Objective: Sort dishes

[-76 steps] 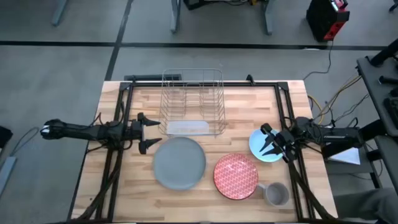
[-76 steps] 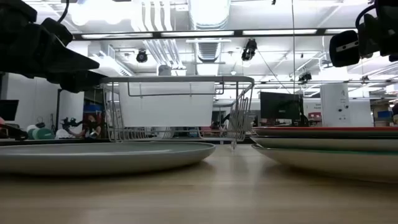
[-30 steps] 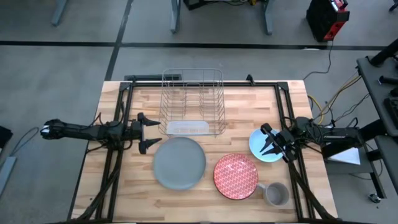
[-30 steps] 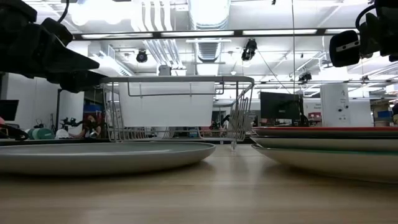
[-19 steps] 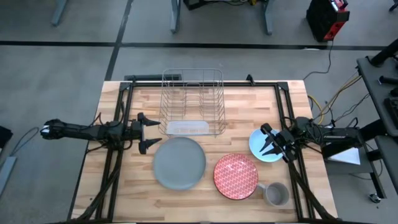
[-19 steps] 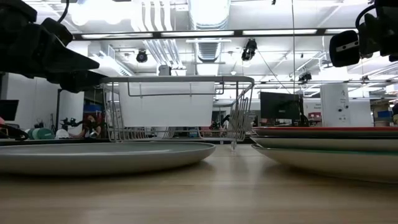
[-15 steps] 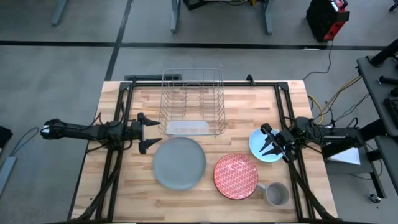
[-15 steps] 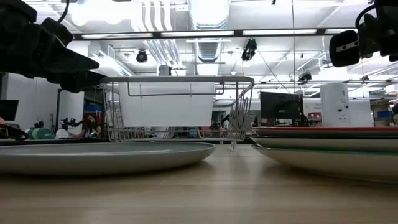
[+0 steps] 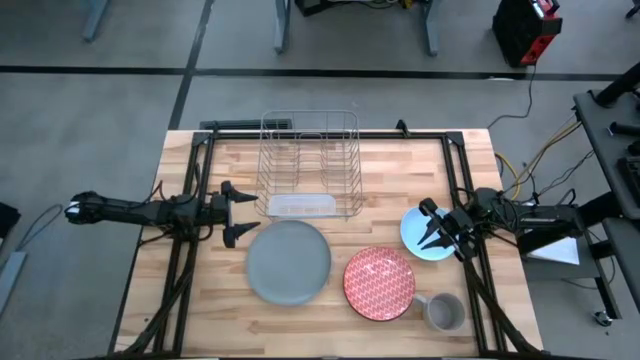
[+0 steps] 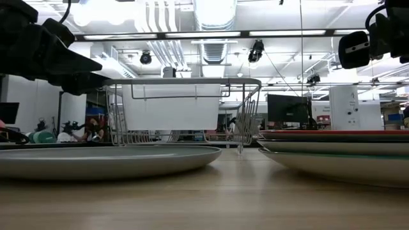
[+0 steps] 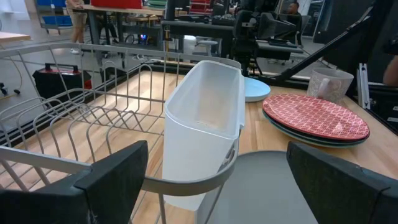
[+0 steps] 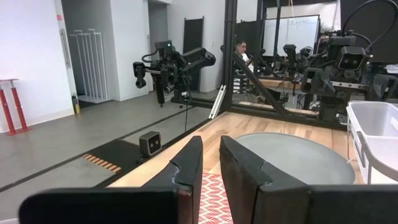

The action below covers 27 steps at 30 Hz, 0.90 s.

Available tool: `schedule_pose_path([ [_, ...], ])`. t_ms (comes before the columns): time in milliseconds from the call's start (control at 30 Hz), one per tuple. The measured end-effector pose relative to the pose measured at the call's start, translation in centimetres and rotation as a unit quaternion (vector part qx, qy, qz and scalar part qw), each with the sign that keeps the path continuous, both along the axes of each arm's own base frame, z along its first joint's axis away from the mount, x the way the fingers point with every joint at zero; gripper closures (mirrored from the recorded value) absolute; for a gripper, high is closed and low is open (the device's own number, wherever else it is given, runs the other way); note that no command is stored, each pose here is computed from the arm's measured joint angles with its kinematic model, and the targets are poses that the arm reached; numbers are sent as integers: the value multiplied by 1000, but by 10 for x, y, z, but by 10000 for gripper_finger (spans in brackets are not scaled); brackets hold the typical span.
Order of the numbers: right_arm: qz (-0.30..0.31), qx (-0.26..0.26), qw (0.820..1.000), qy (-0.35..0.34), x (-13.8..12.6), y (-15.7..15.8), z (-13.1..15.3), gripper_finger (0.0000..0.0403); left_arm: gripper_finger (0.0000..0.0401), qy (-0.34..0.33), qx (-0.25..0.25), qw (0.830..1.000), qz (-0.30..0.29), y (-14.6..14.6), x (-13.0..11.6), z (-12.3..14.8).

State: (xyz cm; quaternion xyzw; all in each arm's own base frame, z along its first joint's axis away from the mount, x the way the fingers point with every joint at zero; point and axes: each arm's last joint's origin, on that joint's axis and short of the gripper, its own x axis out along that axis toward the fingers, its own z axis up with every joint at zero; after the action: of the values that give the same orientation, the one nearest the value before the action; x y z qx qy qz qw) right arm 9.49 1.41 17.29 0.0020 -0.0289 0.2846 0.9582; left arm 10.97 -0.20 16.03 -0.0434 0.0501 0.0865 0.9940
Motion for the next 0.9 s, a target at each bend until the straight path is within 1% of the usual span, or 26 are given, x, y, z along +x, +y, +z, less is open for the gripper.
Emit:
schedule_pose_path([
  [133, 0, 0, 1000, 0, 0, 0, 0, 359, 27, 0, 0, 1000, 0, 0, 0, 0],
  [667, 0, 0, 1000, 0, 0, 0, 0, 330, 27, 0, 0, 1000, 0, 0, 0, 0],
  [900, 0, 0, 1000, 0, 0, 0, 0, 337, 27, 0, 0, 1000, 0, 0, 0, 0],
])
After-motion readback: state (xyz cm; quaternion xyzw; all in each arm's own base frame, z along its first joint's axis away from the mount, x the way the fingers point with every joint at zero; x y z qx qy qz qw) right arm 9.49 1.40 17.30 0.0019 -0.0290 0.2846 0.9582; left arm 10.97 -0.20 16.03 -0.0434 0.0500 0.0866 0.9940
